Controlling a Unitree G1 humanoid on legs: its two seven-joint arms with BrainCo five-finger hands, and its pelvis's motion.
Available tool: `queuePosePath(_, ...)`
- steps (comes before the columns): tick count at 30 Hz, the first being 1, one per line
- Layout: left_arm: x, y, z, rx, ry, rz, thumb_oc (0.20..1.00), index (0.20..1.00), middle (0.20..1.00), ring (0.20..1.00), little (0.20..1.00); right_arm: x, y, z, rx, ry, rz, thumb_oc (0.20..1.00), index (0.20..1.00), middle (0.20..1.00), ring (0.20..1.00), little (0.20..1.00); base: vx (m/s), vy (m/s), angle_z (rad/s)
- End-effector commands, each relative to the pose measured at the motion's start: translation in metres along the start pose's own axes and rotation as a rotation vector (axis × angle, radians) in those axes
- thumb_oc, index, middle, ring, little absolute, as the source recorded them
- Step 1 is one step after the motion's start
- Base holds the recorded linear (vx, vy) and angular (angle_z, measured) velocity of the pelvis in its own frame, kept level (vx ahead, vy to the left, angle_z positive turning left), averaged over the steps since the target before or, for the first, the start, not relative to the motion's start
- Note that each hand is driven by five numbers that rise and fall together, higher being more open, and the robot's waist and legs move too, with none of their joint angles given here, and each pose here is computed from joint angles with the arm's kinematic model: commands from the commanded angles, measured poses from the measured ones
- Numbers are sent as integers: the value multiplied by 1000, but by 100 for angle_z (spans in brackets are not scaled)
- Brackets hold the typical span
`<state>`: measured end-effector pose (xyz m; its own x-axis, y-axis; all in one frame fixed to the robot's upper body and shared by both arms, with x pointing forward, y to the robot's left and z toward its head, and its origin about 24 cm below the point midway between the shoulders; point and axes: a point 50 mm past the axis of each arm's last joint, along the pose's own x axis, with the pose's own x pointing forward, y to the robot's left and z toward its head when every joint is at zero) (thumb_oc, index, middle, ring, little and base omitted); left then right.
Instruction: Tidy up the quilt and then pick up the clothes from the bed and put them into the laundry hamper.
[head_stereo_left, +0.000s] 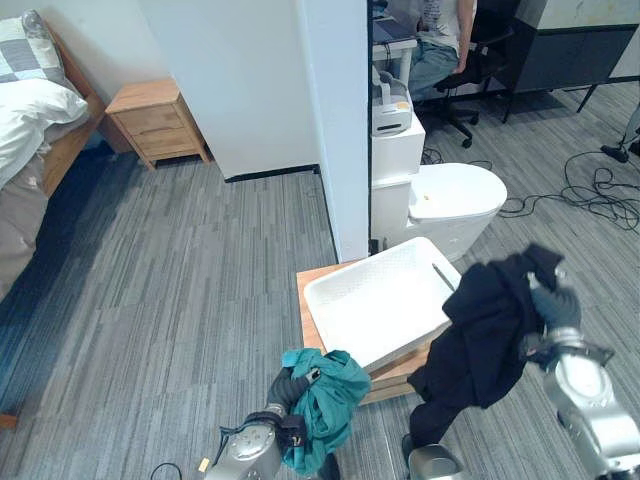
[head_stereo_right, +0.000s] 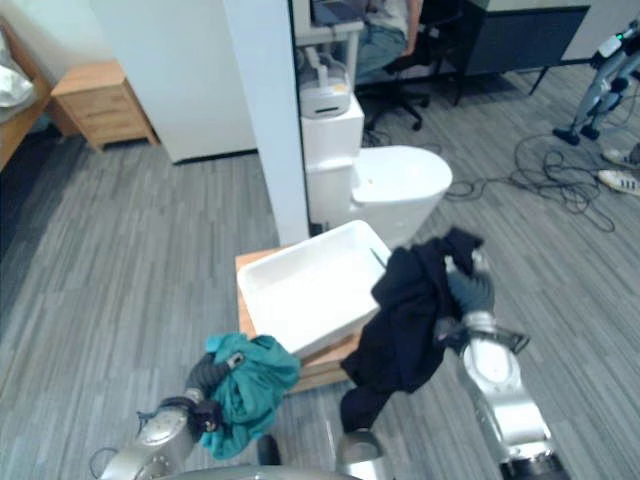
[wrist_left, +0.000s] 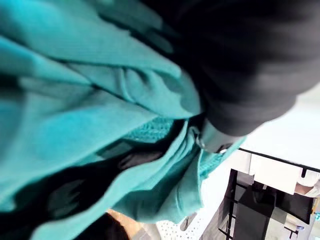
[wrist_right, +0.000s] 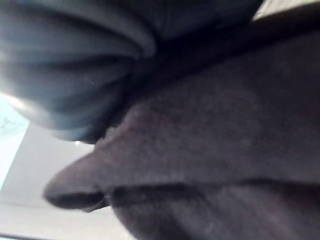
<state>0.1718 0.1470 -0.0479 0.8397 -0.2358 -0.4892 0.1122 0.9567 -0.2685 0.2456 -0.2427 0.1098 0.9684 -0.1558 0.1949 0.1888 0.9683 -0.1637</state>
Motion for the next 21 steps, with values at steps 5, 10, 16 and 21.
queuePosePath(5,14,3,27,38,-112,-63,200,200,200,200,200,56,14,91,-82,-287,94,200,200,200,200,200,-25,38,3)
queuePosePath(10,19,5,26,49,-94,-84,200,200,200,200,200,79,24,105,-141,-283,116,200,200,200,200,200,-11,25,4)
queuePosePath(16,26,2,27,54,-77,-107,200,200,200,200,200,95,42,101,-203,-243,129,200,200,200,200,200,0,33,5)
queuePosePath(21,30,0,29,55,-78,-113,200,200,200,200,200,102,59,91,-231,-167,161,200,200,200,200,200,0,0,0)
